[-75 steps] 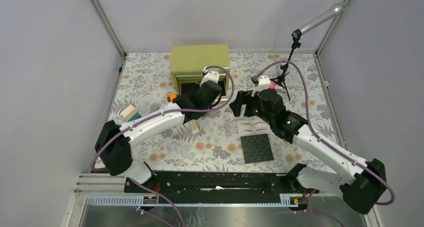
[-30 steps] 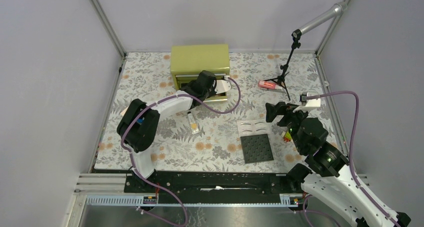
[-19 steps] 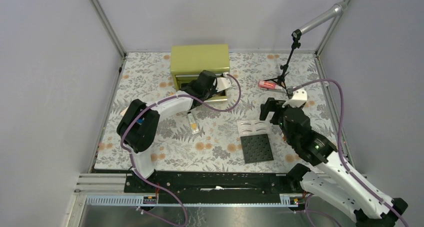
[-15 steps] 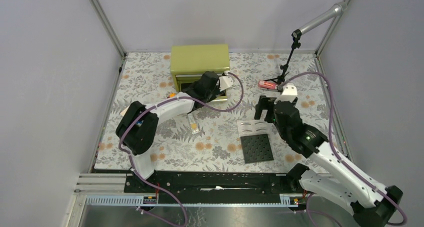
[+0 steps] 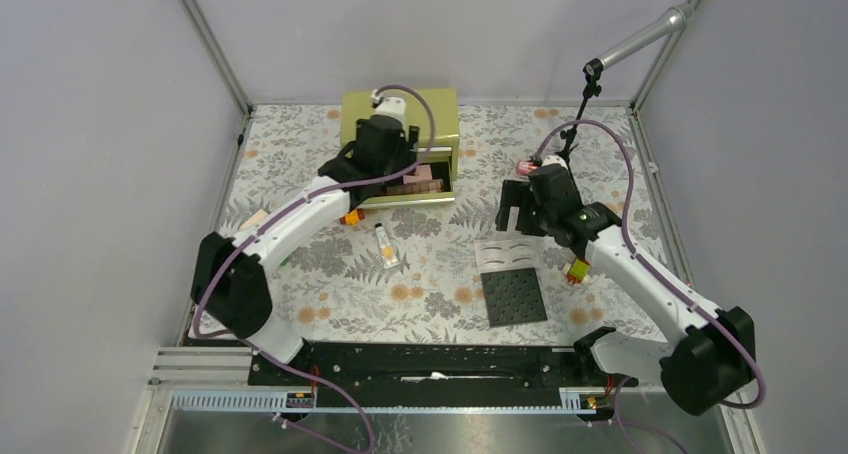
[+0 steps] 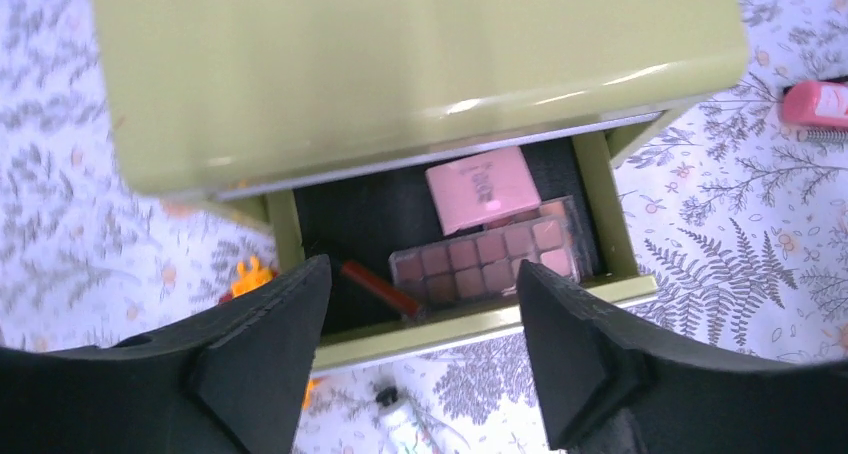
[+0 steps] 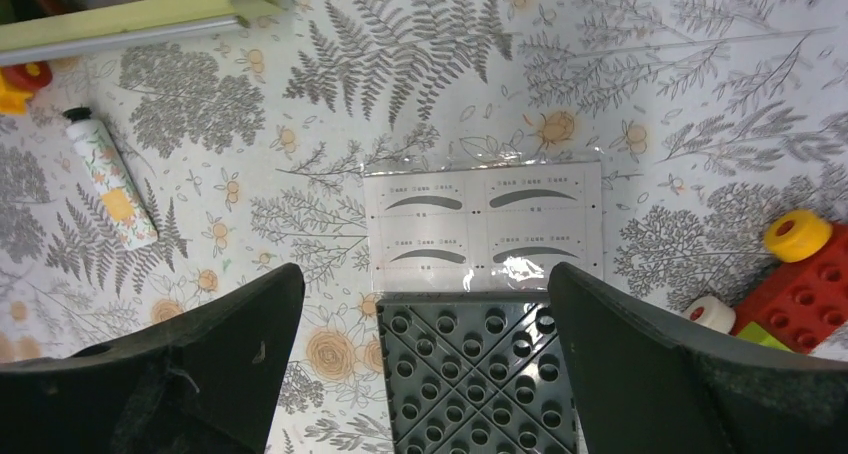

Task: Organize the makeup
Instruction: Place the makeup in the drawer, then pick up the makeup from the center of the board.

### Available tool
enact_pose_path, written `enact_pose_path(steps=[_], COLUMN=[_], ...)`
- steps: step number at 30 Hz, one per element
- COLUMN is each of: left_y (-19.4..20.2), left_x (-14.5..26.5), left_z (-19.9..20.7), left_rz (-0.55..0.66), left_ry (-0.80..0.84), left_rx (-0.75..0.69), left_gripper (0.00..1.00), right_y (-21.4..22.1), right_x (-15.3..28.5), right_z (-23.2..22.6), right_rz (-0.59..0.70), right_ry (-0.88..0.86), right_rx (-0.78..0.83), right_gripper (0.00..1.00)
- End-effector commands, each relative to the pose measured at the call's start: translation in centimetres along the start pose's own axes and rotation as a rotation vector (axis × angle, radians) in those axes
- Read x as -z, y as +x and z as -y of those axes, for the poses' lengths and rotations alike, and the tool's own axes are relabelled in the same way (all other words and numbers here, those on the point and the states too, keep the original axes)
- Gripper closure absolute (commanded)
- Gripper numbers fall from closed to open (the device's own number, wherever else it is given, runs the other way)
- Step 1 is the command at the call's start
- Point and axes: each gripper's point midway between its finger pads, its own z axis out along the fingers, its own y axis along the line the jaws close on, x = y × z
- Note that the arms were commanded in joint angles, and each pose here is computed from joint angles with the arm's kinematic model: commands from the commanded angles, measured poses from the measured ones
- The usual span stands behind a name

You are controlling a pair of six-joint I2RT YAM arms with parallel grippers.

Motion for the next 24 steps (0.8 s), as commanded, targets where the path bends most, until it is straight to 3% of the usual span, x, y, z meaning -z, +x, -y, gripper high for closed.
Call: enact_pose_path(steps=[1,4,14,24], left_y=[0.9,1.9,5.6,17.0], left_x=[3.1,4.5,7.9,6.1], left_z=[-0.6,-0.7,5.0,-1.0], left_rz=[-0.024,-0.024,-0.059,-0.226], left_ry=[0.038,0.062,0.394,-0.087], left_rx=[0.245,0.3,0.44,0.534], left_gripper=[0.2,0.02,0.01,0.05], right_y=[1.8,2.0,3.0,2.4], right_x=[-1.4,-2.7,-4.5,-3.7], right_z=[-0.4,1.2,7.0,5.8], right_rz=[-0.163,-0.173,-0.141,-0.098], right_ry=[-0.095,-0.025,0.04,-0.057], right_rx=[-0.132,-0.131,-0.299,-0.251], right_gripper=[0.0,0.0,0.0,0.0])
